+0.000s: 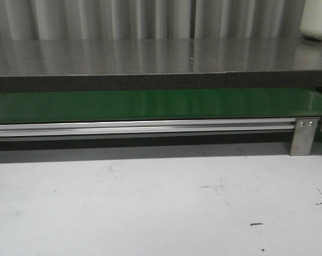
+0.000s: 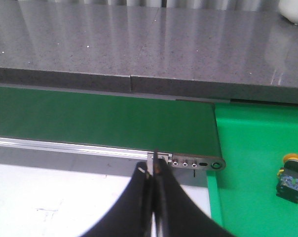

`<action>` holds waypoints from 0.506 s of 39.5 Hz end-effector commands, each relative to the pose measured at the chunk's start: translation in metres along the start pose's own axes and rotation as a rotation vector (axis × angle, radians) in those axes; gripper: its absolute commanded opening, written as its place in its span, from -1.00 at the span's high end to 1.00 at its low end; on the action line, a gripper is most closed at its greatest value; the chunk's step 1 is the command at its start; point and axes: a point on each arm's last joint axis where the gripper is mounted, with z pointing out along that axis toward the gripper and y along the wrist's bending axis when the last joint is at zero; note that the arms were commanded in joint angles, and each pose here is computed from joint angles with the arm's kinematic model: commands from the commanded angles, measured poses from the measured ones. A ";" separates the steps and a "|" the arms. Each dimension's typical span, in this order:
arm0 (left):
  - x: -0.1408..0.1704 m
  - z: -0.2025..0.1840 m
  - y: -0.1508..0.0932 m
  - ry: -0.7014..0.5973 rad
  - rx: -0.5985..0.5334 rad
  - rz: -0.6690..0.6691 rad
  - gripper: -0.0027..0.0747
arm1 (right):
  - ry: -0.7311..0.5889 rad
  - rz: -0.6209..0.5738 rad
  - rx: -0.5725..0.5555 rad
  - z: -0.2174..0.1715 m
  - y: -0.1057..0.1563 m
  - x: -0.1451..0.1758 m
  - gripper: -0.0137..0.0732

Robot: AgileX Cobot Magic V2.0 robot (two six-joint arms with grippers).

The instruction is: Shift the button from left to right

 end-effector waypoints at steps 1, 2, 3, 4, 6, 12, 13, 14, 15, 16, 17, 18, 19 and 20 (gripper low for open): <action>-0.001 0.003 0.000 -0.118 -0.014 -0.021 0.99 | -0.092 -0.008 0.008 -0.002 0.000 -0.015 0.84; 0.003 0.005 0.000 -0.121 -0.017 -0.026 0.99 | -0.092 -0.008 0.008 -0.002 0.000 -0.015 0.84; 0.010 0.008 -0.001 -0.113 -0.017 -0.037 0.99 | -0.092 -0.008 0.008 -0.002 0.000 -0.015 0.84; 0.013 0.010 -0.001 -0.118 -0.019 -0.054 0.99 | -0.092 -0.008 0.008 -0.002 0.000 -0.015 0.84; 0.022 0.015 -0.002 -0.120 -0.020 -0.087 0.99 | -0.092 -0.008 0.008 -0.002 0.000 -0.015 0.84; 0.041 0.024 -0.003 -0.143 -0.043 -0.170 0.99 | -0.092 -0.008 0.008 -0.002 0.000 -0.015 0.84; 0.043 0.024 -0.003 -0.151 -0.045 -0.177 0.99 | -0.092 -0.008 0.008 -0.002 0.000 -0.015 0.84; 0.043 0.024 -0.003 -0.155 -0.046 -0.189 0.99 | -0.092 -0.008 0.008 -0.002 0.000 -0.015 0.84; 0.042 0.024 -0.002 -0.153 -0.049 -0.194 0.99 | -0.092 -0.008 0.008 -0.002 0.000 -0.015 0.84; 0.041 0.024 -0.002 -0.163 -0.050 -0.197 0.99 | -0.092 -0.008 0.008 -0.002 0.000 -0.015 0.84; 0.040 0.024 -0.002 -0.174 -0.051 -0.197 0.99 | -0.092 -0.008 0.008 -0.002 0.000 -0.015 0.84; 0.040 0.024 -0.002 -0.174 -0.051 -0.197 0.99 | -0.092 -0.008 0.008 -0.002 0.000 -0.015 0.84; 0.040 0.024 -0.002 -0.176 -0.051 -0.197 0.99 | -0.092 -0.008 0.008 -0.002 0.000 -0.015 0.84; 0.040 0.024 -0.002 -0.179 -0.052 -0.197 0.99 | -0.092 -0.008 0.008 -0.002 0.000 -0.015 0.84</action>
